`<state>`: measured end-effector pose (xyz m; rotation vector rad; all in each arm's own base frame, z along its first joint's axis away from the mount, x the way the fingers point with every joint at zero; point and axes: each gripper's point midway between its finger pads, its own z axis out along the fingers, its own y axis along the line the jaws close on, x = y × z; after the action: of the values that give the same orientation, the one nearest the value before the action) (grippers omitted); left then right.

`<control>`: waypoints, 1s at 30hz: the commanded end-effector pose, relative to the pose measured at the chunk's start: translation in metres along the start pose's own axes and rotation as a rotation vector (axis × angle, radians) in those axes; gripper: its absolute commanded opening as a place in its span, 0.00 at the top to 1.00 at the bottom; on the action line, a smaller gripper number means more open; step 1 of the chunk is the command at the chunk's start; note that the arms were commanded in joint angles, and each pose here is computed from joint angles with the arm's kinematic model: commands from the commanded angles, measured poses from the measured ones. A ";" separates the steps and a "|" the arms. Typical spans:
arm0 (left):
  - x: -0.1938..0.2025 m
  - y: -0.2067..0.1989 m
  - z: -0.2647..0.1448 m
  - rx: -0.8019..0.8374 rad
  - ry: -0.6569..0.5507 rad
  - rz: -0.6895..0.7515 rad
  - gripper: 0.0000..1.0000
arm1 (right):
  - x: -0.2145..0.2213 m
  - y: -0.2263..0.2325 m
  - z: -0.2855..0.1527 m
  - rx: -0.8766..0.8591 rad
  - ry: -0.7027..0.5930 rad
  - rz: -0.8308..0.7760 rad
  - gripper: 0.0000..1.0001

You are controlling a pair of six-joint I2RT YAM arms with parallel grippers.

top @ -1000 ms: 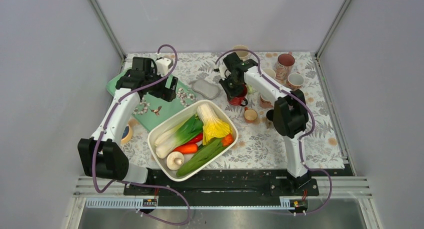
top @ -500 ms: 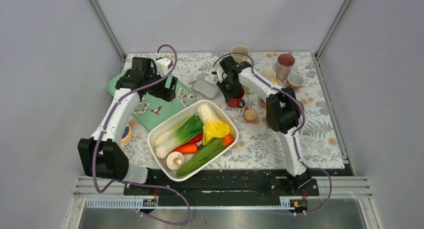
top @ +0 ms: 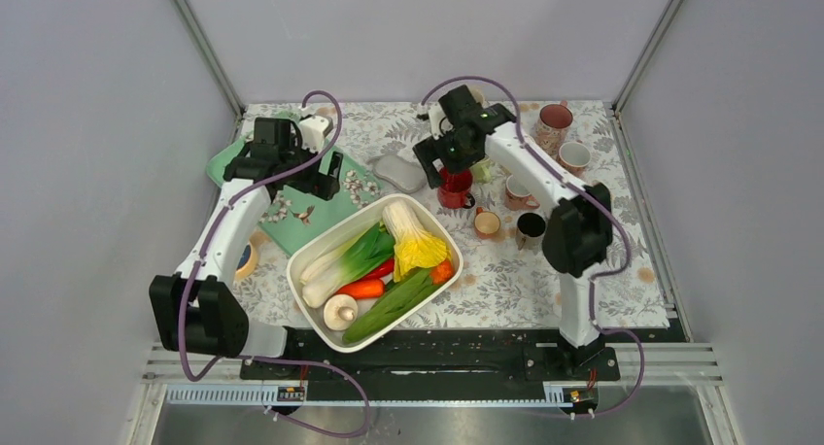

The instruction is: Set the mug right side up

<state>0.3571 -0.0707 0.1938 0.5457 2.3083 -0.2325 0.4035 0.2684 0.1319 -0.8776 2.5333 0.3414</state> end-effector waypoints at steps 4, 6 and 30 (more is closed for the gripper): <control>-0.044 0.036 -0.013 -0.241 -0.345 -0.118 0.01 | -0.029 -0.023 -0.158 0.267 -0.521 -0.025 0.01; -0.043 0.040 -0.010 -0.265 -0.414 -0.170 0.01 | -0.003 -0.050 -0.173 0.321 -0.611 0.065 0.01; 0.062 0.049 -0.013 -0.492 -0.664 -0.222 0.01 | 0.219 -0.137 -0.188 0.875 -1.098 0.515 0.01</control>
<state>0.3262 -0.0095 0.1259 -0.0365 1.8236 0.0227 0.2785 -0.0142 0.1570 0.1639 1.6432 -0.1956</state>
